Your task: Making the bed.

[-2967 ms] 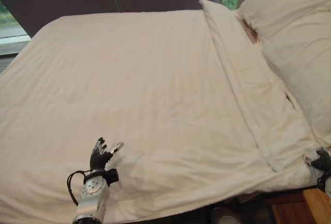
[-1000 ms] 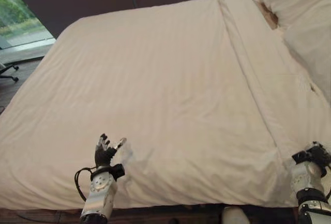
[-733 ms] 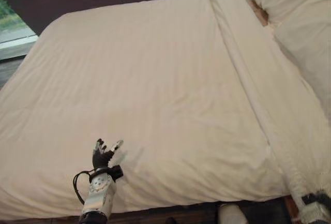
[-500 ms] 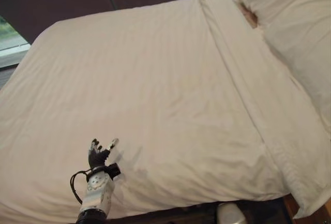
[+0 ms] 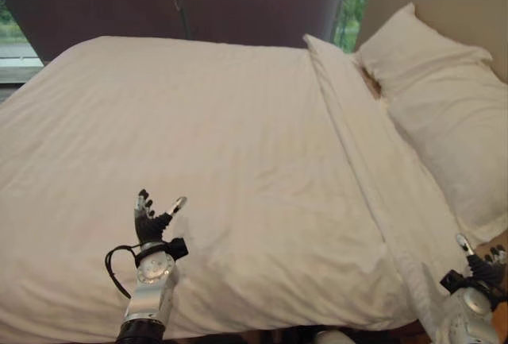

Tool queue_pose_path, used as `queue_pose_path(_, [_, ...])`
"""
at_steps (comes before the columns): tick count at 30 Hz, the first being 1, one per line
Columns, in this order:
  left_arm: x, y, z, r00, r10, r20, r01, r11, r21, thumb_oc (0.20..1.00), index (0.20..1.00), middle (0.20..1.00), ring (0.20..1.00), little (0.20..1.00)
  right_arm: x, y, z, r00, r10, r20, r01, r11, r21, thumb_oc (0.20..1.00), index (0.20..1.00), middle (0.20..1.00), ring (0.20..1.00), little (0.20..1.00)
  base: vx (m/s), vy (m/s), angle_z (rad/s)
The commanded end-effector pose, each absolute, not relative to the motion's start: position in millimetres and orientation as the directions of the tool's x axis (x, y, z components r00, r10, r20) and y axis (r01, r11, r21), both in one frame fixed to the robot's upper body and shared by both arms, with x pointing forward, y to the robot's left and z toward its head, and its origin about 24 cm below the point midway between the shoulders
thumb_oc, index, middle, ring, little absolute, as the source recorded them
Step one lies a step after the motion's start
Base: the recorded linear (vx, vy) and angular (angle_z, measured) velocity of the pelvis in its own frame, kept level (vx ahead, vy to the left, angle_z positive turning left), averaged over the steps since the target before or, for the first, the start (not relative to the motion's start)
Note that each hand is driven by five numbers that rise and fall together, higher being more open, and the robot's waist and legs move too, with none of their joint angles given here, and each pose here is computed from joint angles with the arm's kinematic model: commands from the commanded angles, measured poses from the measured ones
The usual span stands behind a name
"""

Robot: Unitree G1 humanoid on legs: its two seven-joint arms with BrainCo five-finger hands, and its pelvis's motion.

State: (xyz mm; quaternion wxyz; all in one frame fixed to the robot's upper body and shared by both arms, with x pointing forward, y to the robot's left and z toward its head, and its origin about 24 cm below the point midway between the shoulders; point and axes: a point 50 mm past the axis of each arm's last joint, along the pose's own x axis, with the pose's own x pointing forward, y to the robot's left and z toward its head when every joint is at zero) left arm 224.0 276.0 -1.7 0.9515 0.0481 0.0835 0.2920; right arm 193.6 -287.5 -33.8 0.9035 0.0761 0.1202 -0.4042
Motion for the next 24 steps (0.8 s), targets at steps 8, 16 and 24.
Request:
queue_pose_path(8, [217,261,31,0.930,0.367,0.011,-0.367,0.928,0.055,1.000,1.000,1.000,1.000,1.000,234,-224,4,0.934,-0.348,-0.082,0.341,0.797,0.499,1.000,1.000,1.000,1.000,1.000,0.01,0.016,0.08])
queue_pose_path(16, [206,255,26,0.952,0.307,-0.001,-0.306,0.950,0.064,1.000,1.000,1.000,1.000,1.000,239,-191,6,0.991,-0.120,-0.059,0.134,0.896,0.422,1.000,1.000,1.000,1.000,1.000,0.00,0.012,0.14])
queue_pose_path(24, [211,252,30,0.960,0.279,0.028,-0.280,0.958,0.068,1.000,1.000,1.000,1.000,1.000,240,-185,-14,0.985,-0.062,-0.161,0.099,0.967,0.237,1.000,1.000,1.000,1.000,1.000,0.00,0.002,0.03])
